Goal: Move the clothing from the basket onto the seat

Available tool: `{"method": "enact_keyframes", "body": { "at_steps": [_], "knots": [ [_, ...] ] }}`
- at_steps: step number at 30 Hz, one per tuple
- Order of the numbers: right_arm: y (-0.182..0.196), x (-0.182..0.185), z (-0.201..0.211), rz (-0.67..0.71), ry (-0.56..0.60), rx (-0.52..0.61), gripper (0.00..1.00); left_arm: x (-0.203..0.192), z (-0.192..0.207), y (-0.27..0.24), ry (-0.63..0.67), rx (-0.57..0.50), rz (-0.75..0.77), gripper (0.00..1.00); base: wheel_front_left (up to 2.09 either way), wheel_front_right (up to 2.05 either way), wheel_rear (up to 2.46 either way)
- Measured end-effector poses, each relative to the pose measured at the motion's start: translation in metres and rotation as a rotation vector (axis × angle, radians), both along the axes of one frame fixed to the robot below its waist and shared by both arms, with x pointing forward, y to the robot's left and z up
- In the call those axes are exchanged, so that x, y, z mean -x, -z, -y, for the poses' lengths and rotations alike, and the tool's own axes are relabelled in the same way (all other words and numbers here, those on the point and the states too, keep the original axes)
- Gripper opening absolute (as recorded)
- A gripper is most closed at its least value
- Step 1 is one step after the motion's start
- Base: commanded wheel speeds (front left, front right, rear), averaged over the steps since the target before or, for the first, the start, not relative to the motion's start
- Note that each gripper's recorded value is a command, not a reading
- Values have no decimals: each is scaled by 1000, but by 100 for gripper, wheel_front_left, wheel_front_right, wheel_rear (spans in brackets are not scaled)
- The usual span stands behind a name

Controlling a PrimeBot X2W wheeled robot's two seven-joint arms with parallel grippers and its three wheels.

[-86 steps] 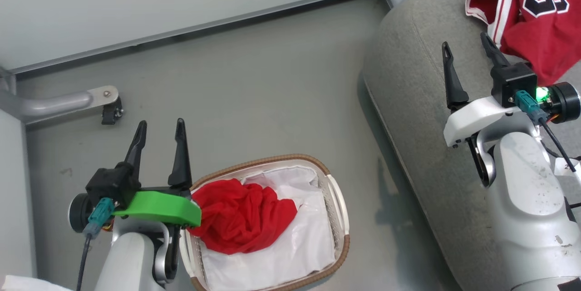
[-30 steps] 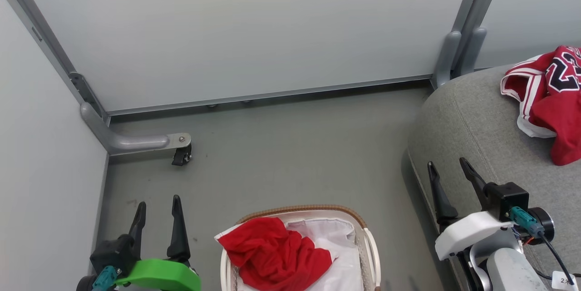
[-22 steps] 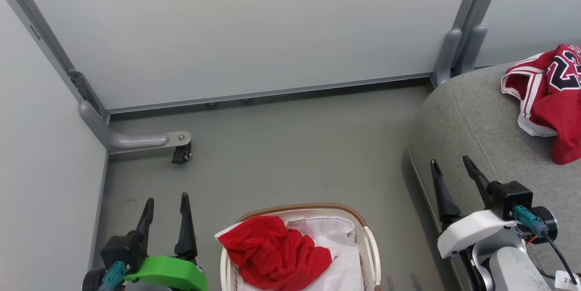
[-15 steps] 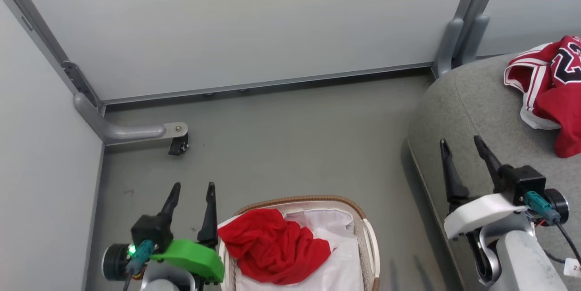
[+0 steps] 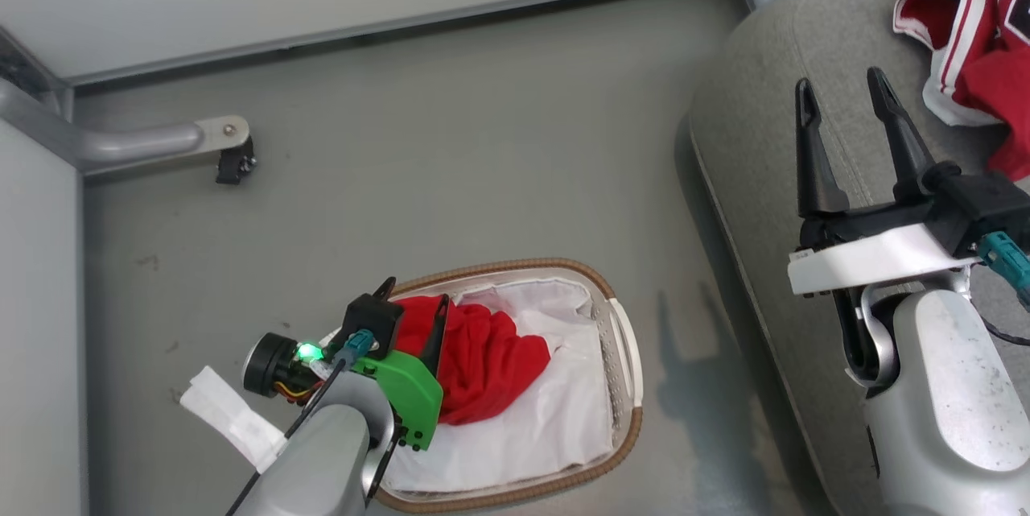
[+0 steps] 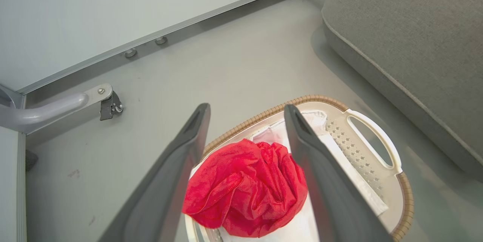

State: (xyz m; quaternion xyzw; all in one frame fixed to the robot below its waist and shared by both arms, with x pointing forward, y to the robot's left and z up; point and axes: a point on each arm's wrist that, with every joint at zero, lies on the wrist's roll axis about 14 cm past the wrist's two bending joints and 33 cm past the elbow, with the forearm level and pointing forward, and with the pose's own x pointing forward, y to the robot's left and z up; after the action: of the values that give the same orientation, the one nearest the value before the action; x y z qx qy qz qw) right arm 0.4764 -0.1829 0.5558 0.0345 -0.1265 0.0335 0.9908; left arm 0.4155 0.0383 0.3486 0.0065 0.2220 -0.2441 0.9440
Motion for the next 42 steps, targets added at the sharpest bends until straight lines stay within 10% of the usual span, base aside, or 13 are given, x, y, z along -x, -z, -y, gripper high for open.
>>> {"method": "enact_keyframes", "body": {
  "at_steps": [12, 33, 37, 42],
  "knots": [
    [51, -23, 34, -94, 70, -16, 100, 24, 13, 130, 227, -218, -300, 100, 0, 0, 0],
    [121, -27, 72, -263, 143, 62, 100, 64, 56, 243, 395, -250, -577, 100, 0, 0, 0],
    [125, -24, 74, -279, 149, 70, 100, 67, 59, 247, 390, -248, -597, 2, 0, 0, 0],
    [120, -22, 76, -275, 157, 67, 100, 61, 62, 238, 365, -225, -579, 0, 0, 0, 0]
  ]
}}
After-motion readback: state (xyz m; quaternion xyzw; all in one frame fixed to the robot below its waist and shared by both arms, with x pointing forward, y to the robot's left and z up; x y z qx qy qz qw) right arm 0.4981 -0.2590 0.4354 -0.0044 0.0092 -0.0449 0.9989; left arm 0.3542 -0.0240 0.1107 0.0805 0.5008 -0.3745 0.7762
